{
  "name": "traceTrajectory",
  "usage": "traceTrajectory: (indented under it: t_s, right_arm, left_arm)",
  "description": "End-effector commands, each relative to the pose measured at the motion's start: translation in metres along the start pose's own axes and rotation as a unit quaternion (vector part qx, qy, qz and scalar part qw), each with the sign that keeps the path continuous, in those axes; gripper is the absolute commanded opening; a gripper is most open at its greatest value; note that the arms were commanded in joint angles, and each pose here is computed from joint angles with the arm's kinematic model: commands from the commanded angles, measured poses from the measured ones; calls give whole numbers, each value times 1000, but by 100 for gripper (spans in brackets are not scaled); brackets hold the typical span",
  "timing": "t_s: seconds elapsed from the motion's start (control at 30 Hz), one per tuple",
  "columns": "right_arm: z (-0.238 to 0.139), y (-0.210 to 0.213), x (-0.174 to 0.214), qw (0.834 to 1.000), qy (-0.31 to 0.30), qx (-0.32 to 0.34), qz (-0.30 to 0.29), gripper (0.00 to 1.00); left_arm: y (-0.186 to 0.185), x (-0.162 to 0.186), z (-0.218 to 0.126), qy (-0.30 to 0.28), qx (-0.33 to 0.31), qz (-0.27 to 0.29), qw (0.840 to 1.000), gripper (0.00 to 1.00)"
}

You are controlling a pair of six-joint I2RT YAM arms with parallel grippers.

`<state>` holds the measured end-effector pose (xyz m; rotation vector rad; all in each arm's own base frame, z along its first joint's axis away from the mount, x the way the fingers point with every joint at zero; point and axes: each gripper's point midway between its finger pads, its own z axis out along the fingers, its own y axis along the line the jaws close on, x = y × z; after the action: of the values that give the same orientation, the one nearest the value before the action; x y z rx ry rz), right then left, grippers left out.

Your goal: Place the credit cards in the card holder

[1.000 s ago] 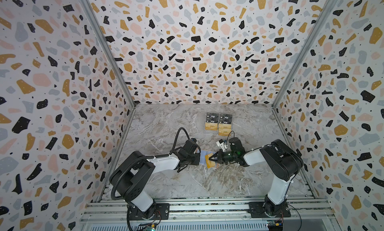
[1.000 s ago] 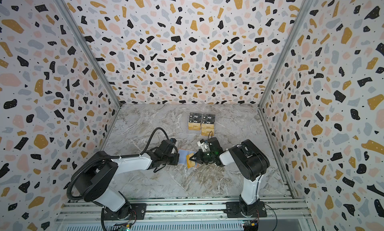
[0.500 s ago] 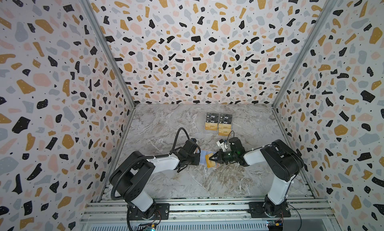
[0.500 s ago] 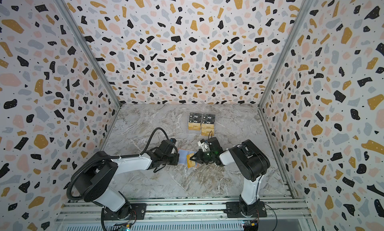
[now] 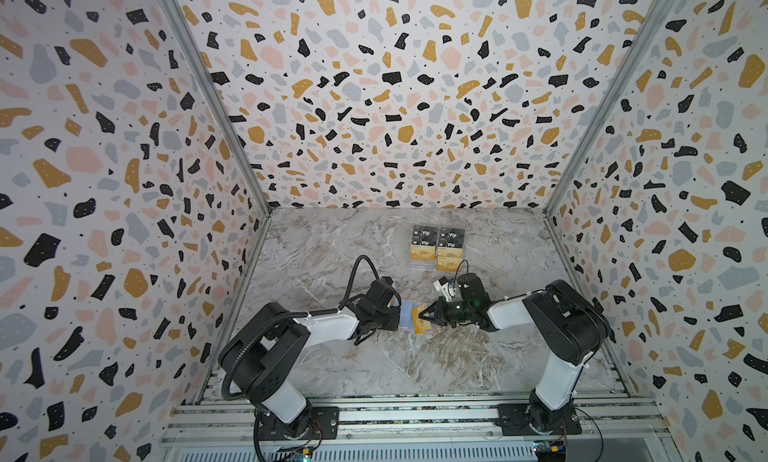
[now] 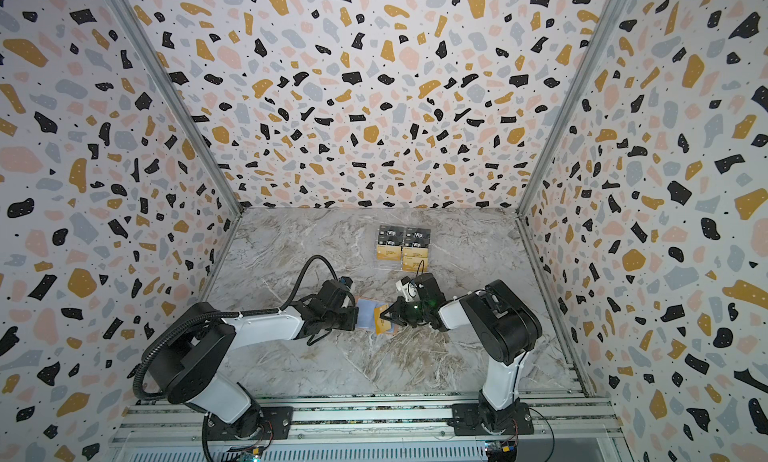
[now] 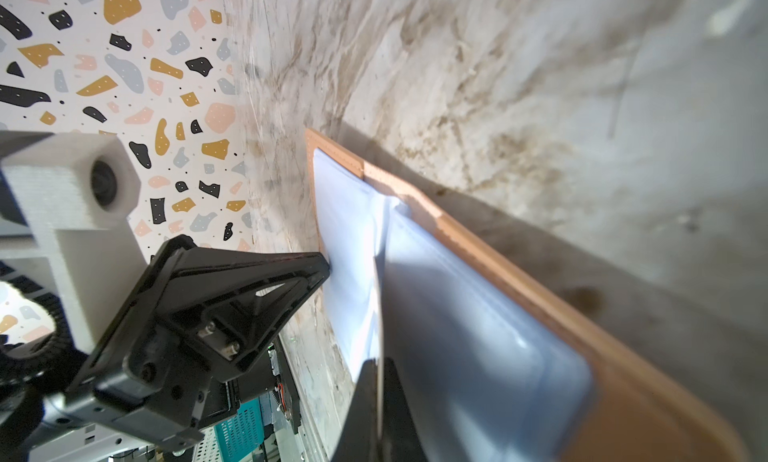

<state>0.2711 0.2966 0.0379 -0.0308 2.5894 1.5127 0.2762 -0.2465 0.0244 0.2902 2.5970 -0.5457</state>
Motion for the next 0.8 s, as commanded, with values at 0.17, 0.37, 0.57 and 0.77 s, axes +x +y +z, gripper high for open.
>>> traceTrajectory:
  t_s: [0.17,0.37,0.57,0.77]
  right_arm:
    - [4,-1,-6,1000,4,18,-10,0]
    - [8,-4,-6,1000,7,16,-11,0]
    - [10,0,-9,1000,0,5,-17,0]
    - [18,6,-9,1000,1,-5,-25,0]
  left_arm:
    - [4,9,-2,10,-3,-3,1000,0]
    - [4,8,-3,9,-2,-3,1000,0]
    - [3,9,-3,9,0,-4,1000,0]
    - [3,9,-4,9,0,-5,1000,0]
